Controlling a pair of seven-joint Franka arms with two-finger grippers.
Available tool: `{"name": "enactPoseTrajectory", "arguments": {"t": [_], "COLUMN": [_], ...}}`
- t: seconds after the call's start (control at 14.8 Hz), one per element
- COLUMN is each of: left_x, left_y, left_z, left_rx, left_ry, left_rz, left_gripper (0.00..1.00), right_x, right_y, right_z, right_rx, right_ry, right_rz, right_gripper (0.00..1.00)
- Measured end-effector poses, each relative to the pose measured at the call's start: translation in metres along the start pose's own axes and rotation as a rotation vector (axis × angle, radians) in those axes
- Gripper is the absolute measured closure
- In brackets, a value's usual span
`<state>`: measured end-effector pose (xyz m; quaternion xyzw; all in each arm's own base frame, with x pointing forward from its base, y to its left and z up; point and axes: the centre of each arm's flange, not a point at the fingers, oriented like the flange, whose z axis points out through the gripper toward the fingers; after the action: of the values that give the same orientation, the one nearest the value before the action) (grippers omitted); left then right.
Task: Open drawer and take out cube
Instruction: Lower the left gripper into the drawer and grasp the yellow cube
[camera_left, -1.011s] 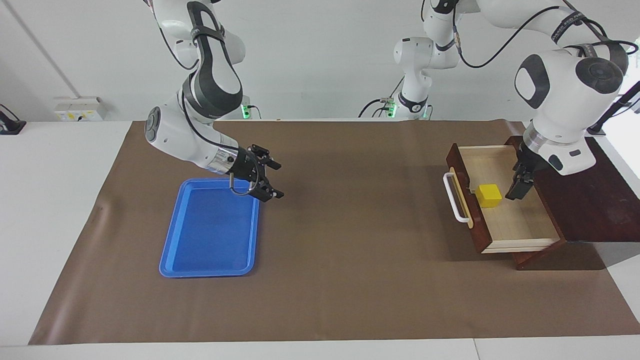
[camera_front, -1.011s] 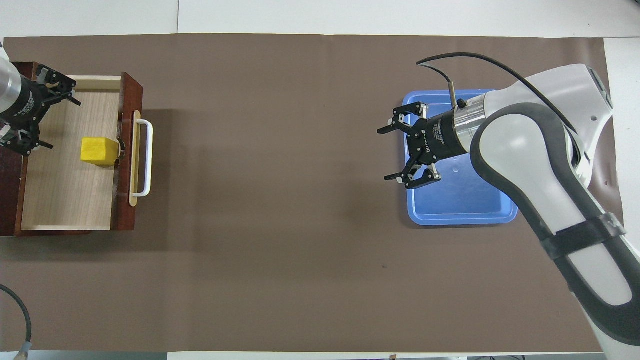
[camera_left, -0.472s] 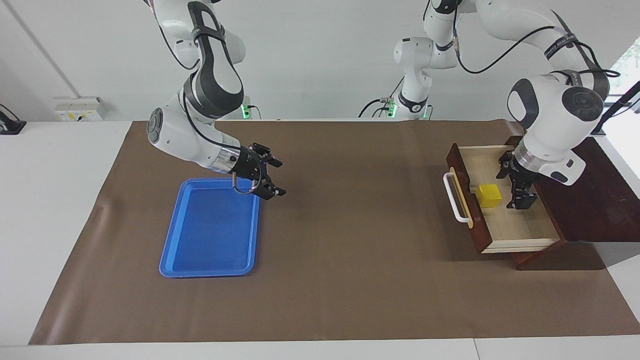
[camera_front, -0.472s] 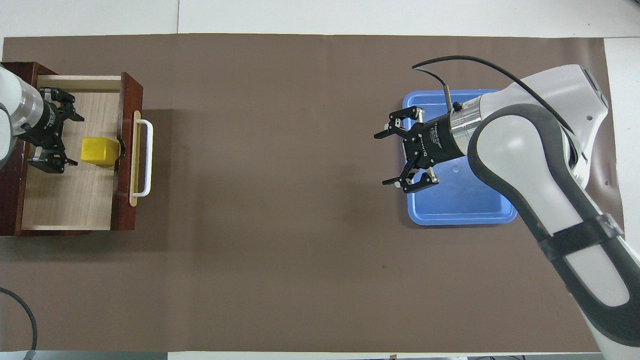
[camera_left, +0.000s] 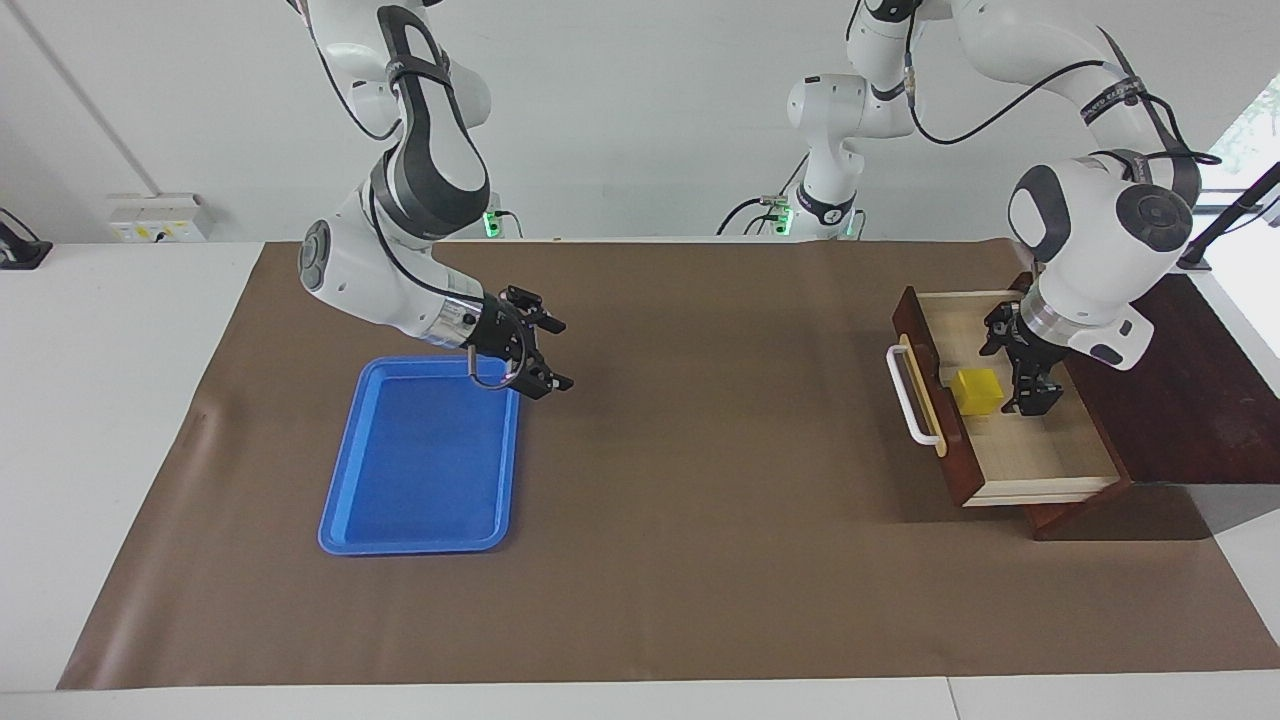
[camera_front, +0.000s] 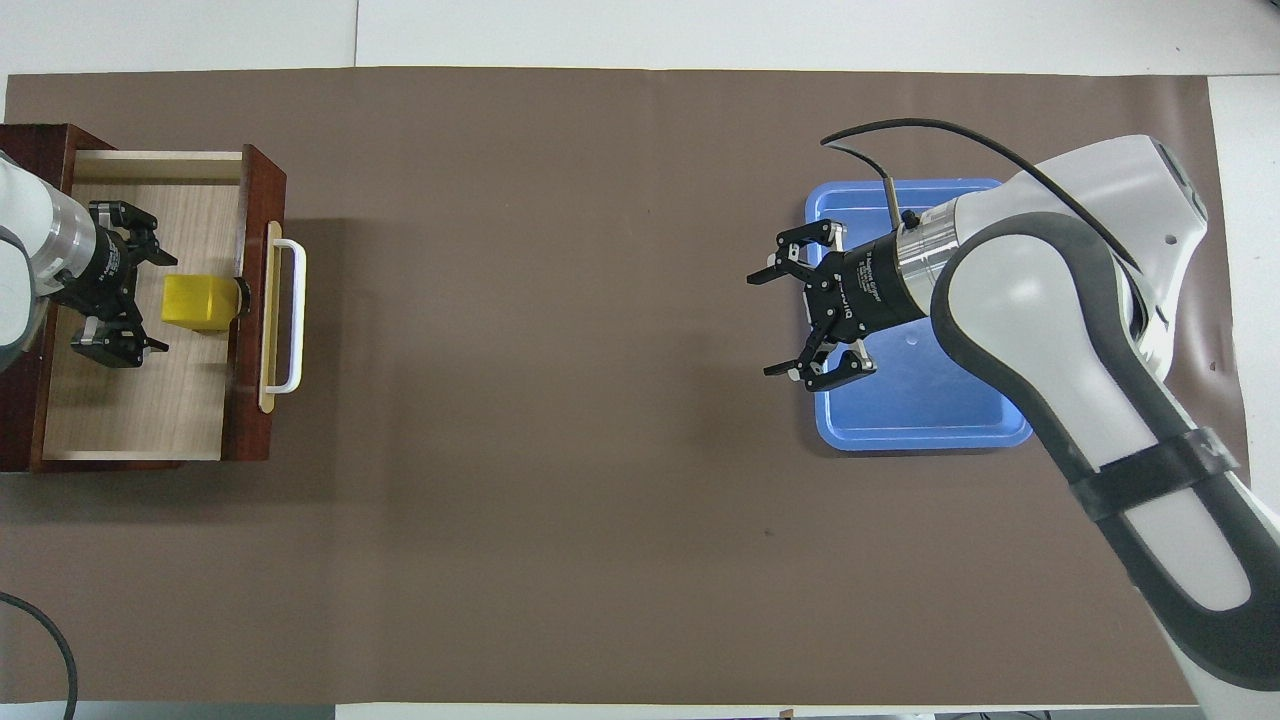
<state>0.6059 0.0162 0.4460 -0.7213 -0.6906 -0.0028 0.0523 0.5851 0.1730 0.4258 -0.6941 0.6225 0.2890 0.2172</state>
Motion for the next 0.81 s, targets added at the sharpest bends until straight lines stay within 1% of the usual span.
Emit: {"name": "enactPoseTrajectory", "arguments": {"t": [0.61,0.67,0.74,0.81], "left_x": [-0.004,-0.004,-0.005,-0.005], "left_y": [-0.006,-0.007,-0.007,-0.007], "left_z": [0.01,0.009,0.008,0.007], "left_rx": [0.005,0.002,-0.001,-0.003], "left_ry": [-0.01,-0.01,-0.011,-0.011], "left_rz": [-0.006,-0.005,-0.005,-0.004], "left_gripper": [0.0,0.08,0.19,0.35], "right_x": [0.007,0.008,0.009,0.009], "right_y": [-0.004,-0.004,-0.005,-0.005], "right_z": [-0.009,-0.011,-0.012,-0.013], "right_rx": [0.031,0.034,0.036,0.038], "right_ry": [0.004,0.004,0.004,0.003], "right_rz": [0.01,0.013,0.014,0.017], "right_gripper": [0.0,0.0,0.0,0.0]}}
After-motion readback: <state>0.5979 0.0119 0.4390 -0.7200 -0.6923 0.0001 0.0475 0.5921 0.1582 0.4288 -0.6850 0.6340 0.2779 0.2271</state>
